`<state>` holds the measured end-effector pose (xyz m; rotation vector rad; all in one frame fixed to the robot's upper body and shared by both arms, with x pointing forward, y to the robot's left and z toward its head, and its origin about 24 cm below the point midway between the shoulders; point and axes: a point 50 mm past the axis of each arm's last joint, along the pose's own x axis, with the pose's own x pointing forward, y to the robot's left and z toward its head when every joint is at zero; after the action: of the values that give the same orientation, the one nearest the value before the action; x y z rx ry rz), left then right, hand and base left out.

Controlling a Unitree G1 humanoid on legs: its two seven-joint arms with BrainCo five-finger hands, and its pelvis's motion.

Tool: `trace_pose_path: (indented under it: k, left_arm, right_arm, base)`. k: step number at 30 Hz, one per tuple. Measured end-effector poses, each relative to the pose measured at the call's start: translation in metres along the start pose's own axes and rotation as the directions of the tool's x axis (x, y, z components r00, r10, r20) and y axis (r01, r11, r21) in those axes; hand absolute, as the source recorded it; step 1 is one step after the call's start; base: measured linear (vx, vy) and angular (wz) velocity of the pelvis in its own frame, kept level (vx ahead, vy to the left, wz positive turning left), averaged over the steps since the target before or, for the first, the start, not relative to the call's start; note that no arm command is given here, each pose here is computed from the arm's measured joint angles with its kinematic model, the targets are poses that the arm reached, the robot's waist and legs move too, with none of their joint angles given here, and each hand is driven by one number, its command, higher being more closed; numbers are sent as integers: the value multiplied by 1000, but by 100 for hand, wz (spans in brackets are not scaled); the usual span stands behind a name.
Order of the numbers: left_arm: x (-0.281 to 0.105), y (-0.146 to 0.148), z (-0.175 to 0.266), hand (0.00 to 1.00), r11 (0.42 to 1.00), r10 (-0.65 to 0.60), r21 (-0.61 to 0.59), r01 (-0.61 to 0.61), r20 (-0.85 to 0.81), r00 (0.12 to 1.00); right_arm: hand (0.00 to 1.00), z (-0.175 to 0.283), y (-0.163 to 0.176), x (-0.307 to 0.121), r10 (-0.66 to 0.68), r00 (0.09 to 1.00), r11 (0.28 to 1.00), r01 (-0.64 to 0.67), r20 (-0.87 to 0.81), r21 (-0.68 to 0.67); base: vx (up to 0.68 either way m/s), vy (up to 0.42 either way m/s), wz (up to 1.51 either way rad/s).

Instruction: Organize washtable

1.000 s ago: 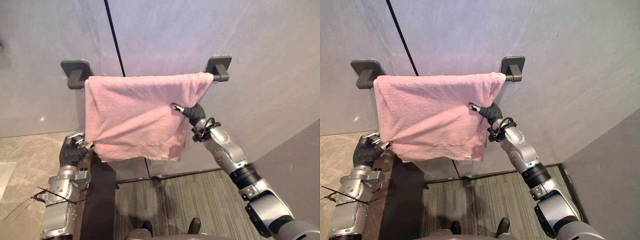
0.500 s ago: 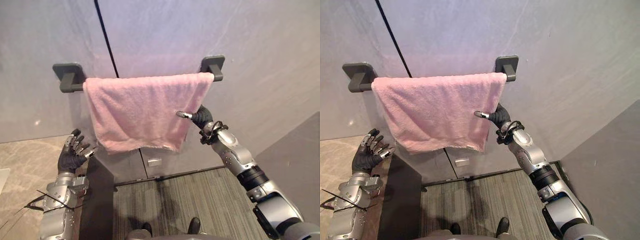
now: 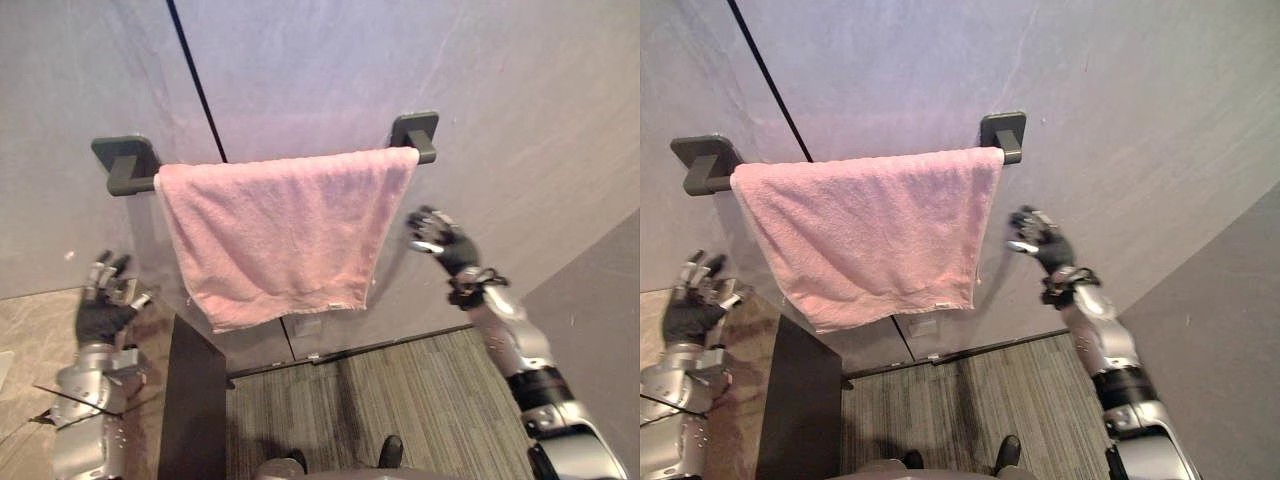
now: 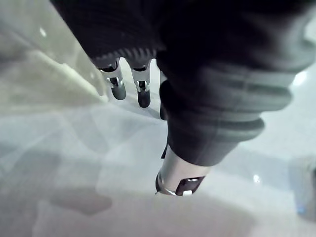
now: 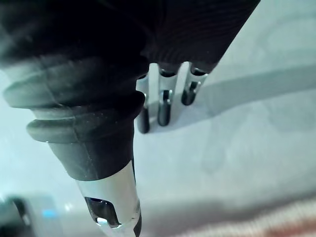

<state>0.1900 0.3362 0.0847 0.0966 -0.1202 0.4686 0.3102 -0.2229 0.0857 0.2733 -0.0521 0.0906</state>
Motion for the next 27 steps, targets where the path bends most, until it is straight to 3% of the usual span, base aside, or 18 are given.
trace_pose_path:
  k: [2, 5, 8, 12, 14, 17, 20, 21, 24, 27]
  left_arm:
    - [8, 26, 20, 0, 989, 145, 10, -146, 82, 986]
    - [14, 51, 47, 0, 952, 300, -10, -305, 203, 932]
    - [13, 61, 57, 0, 922, 381, -36, -385, 248, 891]
    - [14, 47, 73, 0, 939, 337, -49, -340, 314, 887]
    - [19, 24, 86, 0, 972, 232, -49, -231, 372, 899]
    - [25, -17, 102, 0, 1000, 14, -2, -14, 436, 900]
    - [28, -60, 114, 0, 974, -181, -33, 225, 486, 855]
    - [29, -82, 120, 0, 941, -262, -55, 335, 509, 820]
    - [25, -115, 133, 0, 861, -373, -88, 500, 557, 742]
    - [18, -129, 145, 0, 807, -407, -113, 579, 605, 685]
  right_arm:
    - [0, 23, -38, -14, -189, 977, 982, 188, 101, 21]
    - [0, 56, -63, -28, -321, 918, 946, 322, 233, 31]
    - [0, 78, -63, -35, -352, 873, 930, 367, 336, 21]
    - [0, 110, -44, -42, -300, 820, 937, 349, 487, -12]
    - [0, 125, -27, -43, -231, 795, 953, 301, 561, -34]
    - [0, 140, 23, -28, -31, 777, 990, 109, 629, -85]
    - [0, 137, 75, -13, 173, 764, 985, -117, 621, -130]
    - [0, 129, 101, -8, 268, 754, 963, -229, 599, -142]
    - [0, 111, 153, -6, 453, 709, 881, -449, 541, -151]
    - [0, 99, 196, -10, 607, 628, 770, -617, 487, -164]
  base:
    - [-9, -15, 14]
    - [-32, -9, 11]
    - [-63, -17, 12]
    - [-58, -21, 10]
    - [-37, -20, 17]
    - [-51, -11, 7]
    - [-50, -4, 4]
    - [-26, -5, 4]
    - [-7, 0, 4]
    - [10, 5, 0]
